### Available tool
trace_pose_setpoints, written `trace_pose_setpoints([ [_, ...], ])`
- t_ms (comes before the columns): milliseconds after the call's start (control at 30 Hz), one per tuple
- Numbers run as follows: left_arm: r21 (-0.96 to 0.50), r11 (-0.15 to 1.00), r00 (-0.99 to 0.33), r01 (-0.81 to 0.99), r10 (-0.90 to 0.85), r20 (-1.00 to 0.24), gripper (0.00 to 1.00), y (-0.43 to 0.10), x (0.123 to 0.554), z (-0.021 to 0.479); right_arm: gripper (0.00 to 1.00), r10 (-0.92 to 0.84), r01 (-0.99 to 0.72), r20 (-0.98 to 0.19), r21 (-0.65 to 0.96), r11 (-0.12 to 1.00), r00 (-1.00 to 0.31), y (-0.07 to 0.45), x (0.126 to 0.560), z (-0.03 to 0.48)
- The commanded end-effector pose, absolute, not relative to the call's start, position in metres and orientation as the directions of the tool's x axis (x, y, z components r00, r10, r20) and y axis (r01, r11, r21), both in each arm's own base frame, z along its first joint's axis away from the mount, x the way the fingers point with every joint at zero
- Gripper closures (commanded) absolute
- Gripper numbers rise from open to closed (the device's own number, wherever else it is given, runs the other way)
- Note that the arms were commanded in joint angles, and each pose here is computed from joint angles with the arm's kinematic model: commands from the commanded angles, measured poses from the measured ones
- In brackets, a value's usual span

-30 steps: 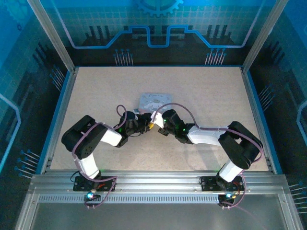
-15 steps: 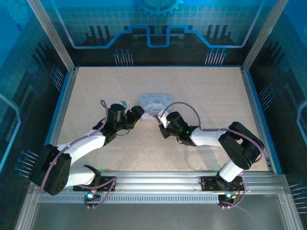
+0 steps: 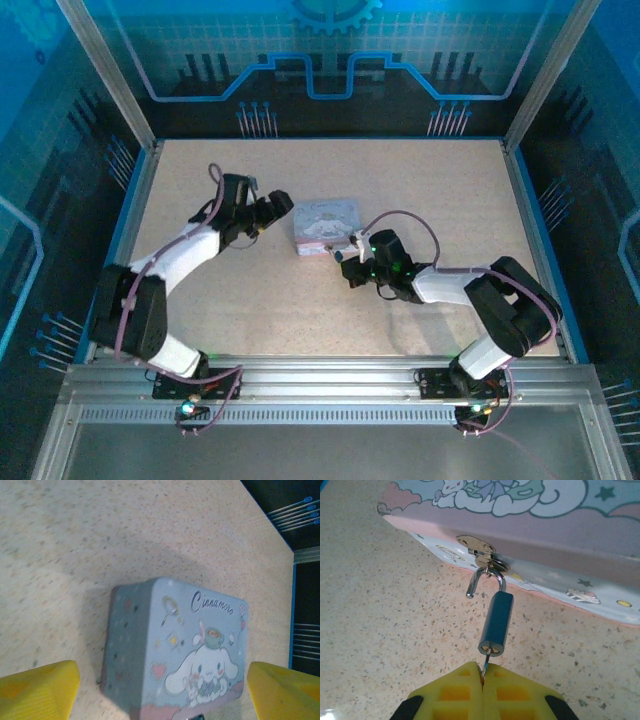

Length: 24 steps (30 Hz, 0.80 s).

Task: Unlock the padlock with the key

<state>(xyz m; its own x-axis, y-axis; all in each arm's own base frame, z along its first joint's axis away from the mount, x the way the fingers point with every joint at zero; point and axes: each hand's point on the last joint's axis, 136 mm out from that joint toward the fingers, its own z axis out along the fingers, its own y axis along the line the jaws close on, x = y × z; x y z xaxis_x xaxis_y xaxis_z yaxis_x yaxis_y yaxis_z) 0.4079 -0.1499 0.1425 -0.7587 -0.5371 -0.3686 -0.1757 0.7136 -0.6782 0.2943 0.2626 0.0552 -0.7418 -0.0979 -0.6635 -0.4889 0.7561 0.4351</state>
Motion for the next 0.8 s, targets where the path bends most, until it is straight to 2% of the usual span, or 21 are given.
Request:
trace_pose_setpoints([
  [0, -0.638, 0.765, -0.851, -0.087, -0.39, -0.352, 0.12, -0.164, 0.412, 0.129, 1.0, -0.042, -0.412, -0.574, 0.534, 0.738, -0.818, 0.258, 0.282, 0.047],
  [233, -0.616, 0.787, -0.91, -0.048, -0.288, -0.298, 0.14, -0.183, 0.43, 0.109, 0.99, -0.001, -0.303, -0.469, 0.57, 0.764, -0.883, 0.242, 0.275, 0.029],
  [533, -0.63, 0.774, -0.942, -0.058, -0.251, -0.223, 0.19, -0.195, 0.429, 0.078, 0.95, 0.021, -0.25, -0.427, 0.568, 0.784, -0.904, 0.232, 0.27, 0.017],
  [767, -0.612, 0.787, -0.949, -0.079, -0.248, -0.195, 0.22, -0.191, 0.419, 0.061, 0.83, 0.02, -0.25, -0.431, 0.559, 0.791, -0.902, 0.228, 0.27, 0.016],
])
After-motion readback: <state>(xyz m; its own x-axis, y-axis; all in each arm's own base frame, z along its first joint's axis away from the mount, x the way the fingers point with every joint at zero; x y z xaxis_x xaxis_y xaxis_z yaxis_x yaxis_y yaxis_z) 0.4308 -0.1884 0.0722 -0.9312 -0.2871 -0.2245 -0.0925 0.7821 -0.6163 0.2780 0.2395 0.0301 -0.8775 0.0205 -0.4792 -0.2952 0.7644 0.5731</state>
